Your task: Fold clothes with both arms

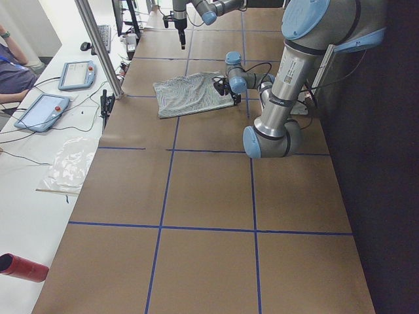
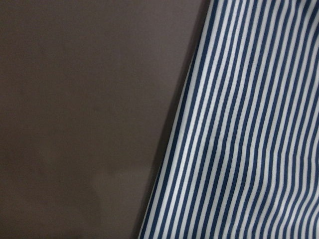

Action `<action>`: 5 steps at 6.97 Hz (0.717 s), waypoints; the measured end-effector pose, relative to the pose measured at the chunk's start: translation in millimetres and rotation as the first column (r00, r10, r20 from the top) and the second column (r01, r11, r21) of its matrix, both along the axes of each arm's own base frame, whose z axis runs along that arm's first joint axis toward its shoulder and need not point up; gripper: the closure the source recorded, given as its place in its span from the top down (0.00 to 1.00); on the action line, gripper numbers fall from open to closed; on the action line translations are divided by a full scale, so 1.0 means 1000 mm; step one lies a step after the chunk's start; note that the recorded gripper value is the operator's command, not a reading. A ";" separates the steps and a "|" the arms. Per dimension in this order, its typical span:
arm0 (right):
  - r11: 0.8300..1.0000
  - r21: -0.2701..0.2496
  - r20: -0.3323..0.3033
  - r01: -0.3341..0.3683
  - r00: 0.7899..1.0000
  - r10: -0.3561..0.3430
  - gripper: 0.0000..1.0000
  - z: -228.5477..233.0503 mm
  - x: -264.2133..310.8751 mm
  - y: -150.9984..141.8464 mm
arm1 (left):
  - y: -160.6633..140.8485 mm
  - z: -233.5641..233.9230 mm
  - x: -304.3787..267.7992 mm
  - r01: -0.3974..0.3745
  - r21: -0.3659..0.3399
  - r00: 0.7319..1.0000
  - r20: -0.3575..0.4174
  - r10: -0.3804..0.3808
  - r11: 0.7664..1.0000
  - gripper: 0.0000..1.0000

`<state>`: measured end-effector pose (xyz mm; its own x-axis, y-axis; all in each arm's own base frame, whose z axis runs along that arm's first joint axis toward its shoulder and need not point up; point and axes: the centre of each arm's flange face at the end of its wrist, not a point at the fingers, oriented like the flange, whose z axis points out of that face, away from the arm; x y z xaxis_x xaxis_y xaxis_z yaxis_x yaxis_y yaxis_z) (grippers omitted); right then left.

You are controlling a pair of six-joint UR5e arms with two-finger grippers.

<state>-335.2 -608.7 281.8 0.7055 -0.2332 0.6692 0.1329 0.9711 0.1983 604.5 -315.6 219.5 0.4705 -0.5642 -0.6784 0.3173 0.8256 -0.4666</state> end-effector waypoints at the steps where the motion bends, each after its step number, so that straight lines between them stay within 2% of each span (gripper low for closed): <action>1: 1.000 0.001 0.001 -0.002 1.000 0.002 1.00 0.000 0.002 0.000 | 0.004 -0.001 0.003 0.007 -0.001 1.000 0.002 -0.007 1.000 0.83; 5: 1.000 0.001 0.002 -0.003 1.000 0.003 1.00 -0.001 0.003 -0.001 | 0.008 0.000 0.010 0.014 0.004 1.000 0.011 -0.014 1.000 0.79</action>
